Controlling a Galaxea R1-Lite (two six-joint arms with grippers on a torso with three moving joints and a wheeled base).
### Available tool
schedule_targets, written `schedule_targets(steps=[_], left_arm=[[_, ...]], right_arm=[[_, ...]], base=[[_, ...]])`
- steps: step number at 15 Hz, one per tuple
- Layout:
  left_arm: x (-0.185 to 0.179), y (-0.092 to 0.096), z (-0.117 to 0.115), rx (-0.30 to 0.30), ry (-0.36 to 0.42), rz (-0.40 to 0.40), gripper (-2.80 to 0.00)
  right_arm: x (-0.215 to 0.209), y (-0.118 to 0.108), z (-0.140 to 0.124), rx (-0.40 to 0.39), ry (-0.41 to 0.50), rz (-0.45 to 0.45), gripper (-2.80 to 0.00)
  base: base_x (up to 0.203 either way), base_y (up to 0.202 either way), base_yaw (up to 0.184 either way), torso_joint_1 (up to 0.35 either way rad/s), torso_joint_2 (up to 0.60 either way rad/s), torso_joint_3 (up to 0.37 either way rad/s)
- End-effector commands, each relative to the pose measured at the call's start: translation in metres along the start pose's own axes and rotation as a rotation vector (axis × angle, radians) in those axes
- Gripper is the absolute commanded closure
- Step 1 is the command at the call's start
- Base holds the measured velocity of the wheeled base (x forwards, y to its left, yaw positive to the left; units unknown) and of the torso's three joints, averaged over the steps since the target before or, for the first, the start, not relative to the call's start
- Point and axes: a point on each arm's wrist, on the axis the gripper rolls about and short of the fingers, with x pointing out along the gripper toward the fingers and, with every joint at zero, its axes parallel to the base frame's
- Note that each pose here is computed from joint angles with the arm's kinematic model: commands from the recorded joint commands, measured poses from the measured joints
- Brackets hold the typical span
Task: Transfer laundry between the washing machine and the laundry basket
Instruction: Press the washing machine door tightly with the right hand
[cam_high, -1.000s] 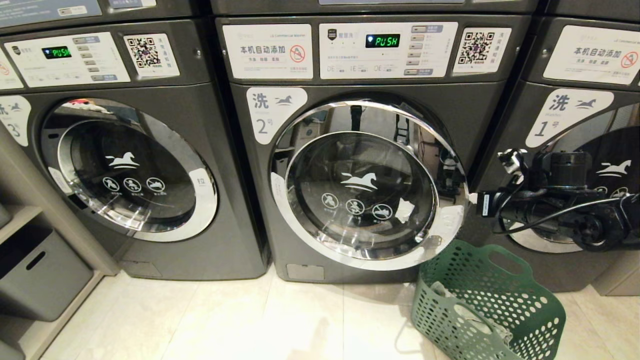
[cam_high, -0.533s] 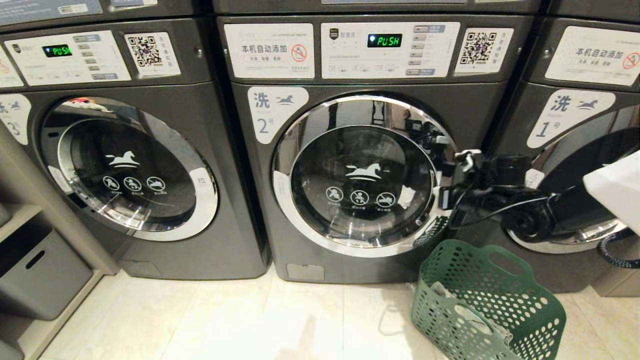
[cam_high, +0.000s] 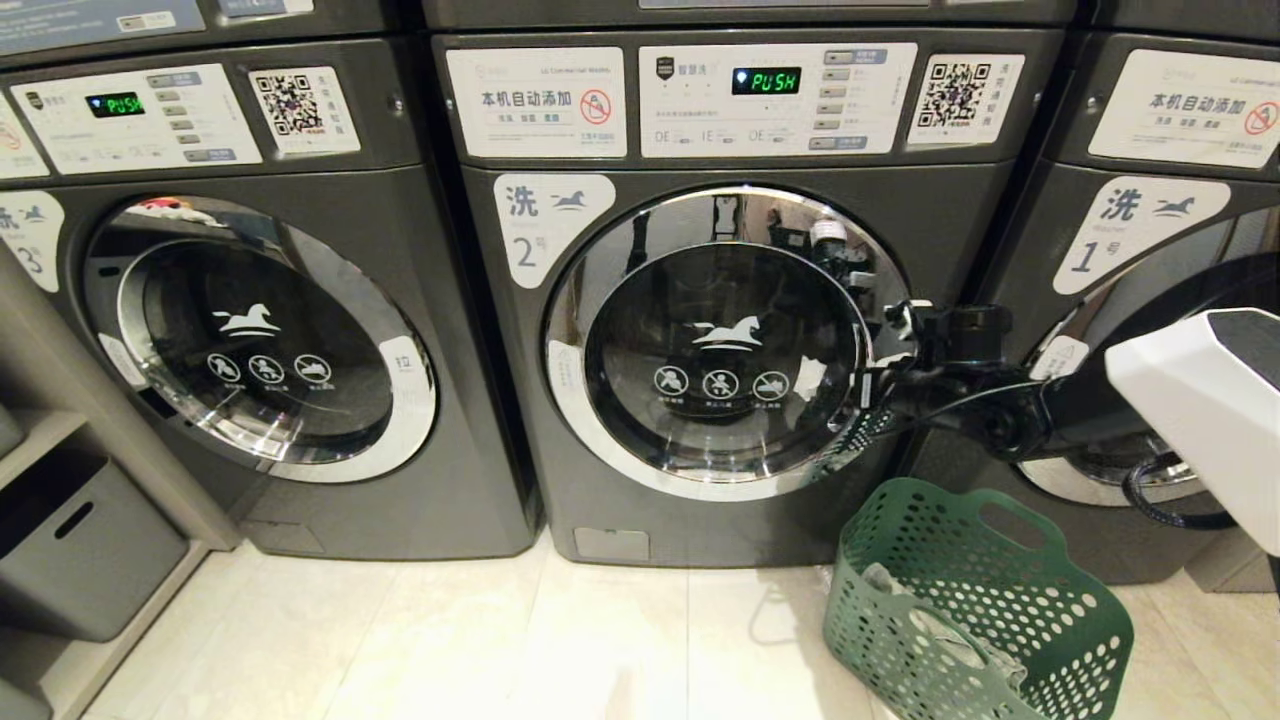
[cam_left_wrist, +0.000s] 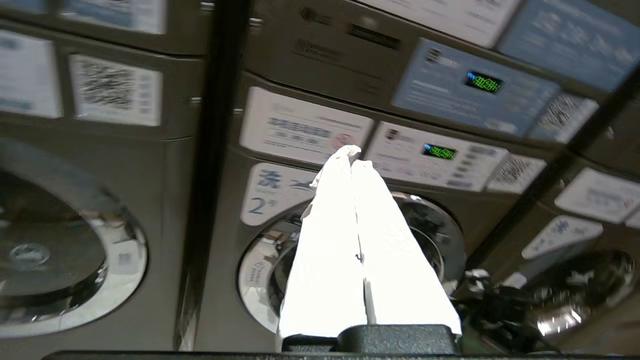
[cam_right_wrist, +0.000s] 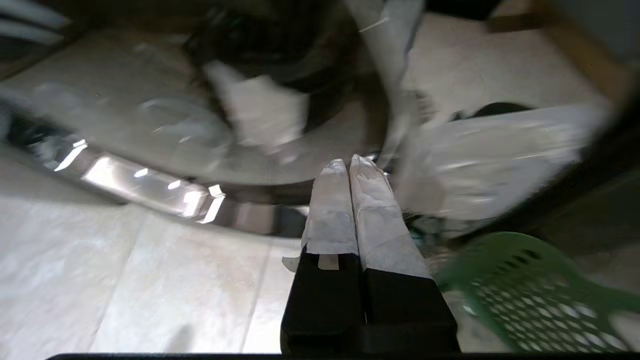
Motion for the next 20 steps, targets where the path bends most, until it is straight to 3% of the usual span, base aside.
schedule_targets(steps=[1, 6, 11, 15, 20], left_arm=[[-0.010, 0.004, -0.001, -0.001, -0.002, 0.020, 0.00], [-0.021, 0.007, 0.006, -0.009, -0.023, 0.026, 0.00], [-0.026, 0.009, 0.008, -0.004, -0.032, 0.031, 0.00], [-0.025, 0.009, 0.008, 0.020, -0.030, 0.042, 0.00], [-0.025, 0.009, 0.007, 0.026, -0.022, 0.046, 0.00]], right_arm=[[-0.008, -0.004, 0.013, -0.003, -0.034, -0.014, 0.00], [0.000, -0.014, 0.008, -0.029, -0.035, -0.076, 0.00], [0.018, -0.037, 0.018, -0.030, -0.105, -0.149, 0.00], [0.043, -0.049, 0.018, -0.054, -0.156, -0.162, 0.00], [0.048, -0.052, 0.013, -0.053, -0.128, -0.158, 0.00]], base=[[0.000, 0.000, 0.000, 0.000, 0.00, 0.000], [0.000, 0.000, 0.000, 0.000, 0.00, 0.000], [0.000, 0.000, 0.000, 0.000, 0.00, 0.000], [0.000, 0.000, 0.000, 0.000, 0.00, 0.000], [0.000, 0.000, 0.000, 0.000, 0.00, 0.000]])
